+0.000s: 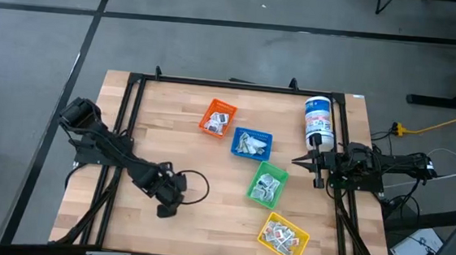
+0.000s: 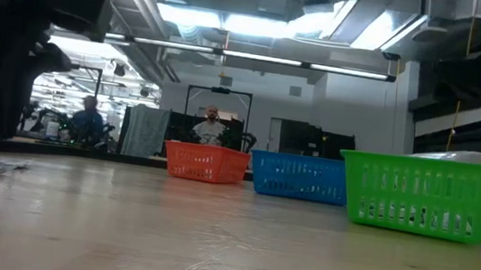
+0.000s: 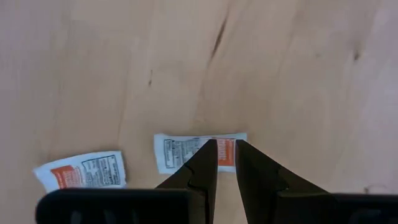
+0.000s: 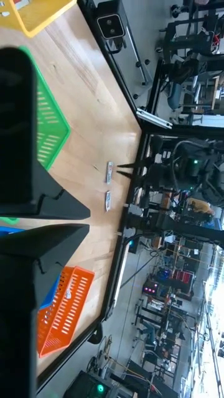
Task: Pick & Place First Aid Supplies
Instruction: Put the orange ointment pack into the yellow basket
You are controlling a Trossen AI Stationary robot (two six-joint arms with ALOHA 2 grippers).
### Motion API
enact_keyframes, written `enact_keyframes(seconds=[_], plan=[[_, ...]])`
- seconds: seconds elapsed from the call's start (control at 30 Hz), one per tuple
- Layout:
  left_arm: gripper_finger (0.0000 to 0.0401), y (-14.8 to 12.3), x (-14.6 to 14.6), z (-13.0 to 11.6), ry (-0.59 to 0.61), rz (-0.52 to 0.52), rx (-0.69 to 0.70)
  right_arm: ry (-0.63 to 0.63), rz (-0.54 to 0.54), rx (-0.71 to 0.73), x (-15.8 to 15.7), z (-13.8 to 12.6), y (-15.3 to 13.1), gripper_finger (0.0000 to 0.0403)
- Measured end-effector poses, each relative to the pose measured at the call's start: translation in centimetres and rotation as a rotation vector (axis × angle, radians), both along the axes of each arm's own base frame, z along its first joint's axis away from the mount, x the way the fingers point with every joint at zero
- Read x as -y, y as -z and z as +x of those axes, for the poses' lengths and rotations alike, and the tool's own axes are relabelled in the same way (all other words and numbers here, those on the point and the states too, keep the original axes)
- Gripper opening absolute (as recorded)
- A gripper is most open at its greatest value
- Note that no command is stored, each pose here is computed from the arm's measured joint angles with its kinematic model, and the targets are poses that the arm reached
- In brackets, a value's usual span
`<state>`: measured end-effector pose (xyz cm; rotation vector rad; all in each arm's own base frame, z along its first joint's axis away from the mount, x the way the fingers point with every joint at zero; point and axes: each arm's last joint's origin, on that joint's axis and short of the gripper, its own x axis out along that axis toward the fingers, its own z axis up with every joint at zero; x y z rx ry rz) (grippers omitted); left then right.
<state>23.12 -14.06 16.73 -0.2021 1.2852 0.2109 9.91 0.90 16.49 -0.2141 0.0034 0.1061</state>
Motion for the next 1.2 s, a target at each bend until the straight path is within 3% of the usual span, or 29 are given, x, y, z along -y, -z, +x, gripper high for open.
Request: enact_keyframes(seconds=[0.33,0.6,1.2], plan=[[0.0049,0.4,-0.5,-0.8,-0.009,0.067,-0.058,0.0,0.0,0.0,0.0,0.0,0.0,0.0026],[0.0049,0.4,-0.8,-0.8,-0.021,0.138,-0.025,0.0,0.0,0.0,0.0,0.0,0.0,0.0026],[0.0049,0.8,-2.1,0.0,-0.057,0.074,-0.093,0.0,0.0,0.0,0.0,0.0,0.0,0.0026]])
